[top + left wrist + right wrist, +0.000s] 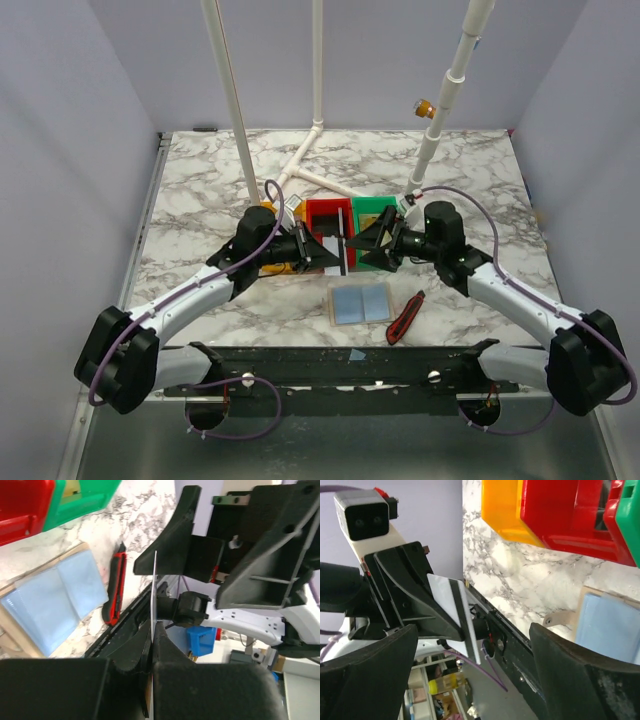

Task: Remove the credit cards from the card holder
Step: Place the credit card in the storage box.

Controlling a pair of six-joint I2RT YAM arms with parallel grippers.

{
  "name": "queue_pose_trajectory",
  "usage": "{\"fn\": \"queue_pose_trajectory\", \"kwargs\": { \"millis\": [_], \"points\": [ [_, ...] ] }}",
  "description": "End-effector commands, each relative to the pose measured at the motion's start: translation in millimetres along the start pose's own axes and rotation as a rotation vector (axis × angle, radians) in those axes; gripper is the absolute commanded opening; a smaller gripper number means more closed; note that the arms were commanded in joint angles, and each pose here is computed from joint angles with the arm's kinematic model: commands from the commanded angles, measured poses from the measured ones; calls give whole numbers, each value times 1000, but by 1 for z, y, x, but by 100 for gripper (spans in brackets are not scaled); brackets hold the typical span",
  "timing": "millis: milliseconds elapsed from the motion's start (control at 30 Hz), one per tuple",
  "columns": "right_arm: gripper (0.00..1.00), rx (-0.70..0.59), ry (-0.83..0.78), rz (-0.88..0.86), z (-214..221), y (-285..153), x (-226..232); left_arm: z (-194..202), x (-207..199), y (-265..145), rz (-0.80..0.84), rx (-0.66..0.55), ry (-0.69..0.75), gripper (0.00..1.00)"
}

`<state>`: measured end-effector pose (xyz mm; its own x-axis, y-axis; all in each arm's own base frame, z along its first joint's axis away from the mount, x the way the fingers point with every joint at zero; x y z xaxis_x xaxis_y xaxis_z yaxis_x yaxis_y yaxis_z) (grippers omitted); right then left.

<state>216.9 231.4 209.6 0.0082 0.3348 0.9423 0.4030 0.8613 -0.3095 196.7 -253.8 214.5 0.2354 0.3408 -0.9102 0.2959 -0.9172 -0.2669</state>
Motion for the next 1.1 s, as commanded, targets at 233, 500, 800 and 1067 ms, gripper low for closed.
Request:
{"fn": "queue_pose_trajectory", "kwargs": {
  "millis": [233, 500, 800, 1067],
  "points": [
    [100, -201, -116, 262, -19, -22, -21, -41, 30, -49, -626, -183, 267, 0],
    [100, -224, -125, 303, -20, -27, -25, -81, 50, -66, -940, -243, 325, 0],
    [100, -215, -124, 316, -19, -27, -28, -109, 86, -50, -1080, -200, 303, 0],
    [100, -202, -121, 320, -18, -25, -30, -122, 111, -21, -1099, -107, 307, 0]
  ]
}}
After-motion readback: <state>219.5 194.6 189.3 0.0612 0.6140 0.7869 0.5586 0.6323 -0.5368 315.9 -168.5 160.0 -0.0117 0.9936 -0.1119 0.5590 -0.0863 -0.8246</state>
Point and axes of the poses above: each gripper's point midway between its finger pads, its own y axis out along the fingers, its own x axis along the line the jaws close on, z = x × y, the point moved 5 cm from there along -y, back along the fingers, and after that the axes turned 5 degrees about y, right-handed, at the moved point
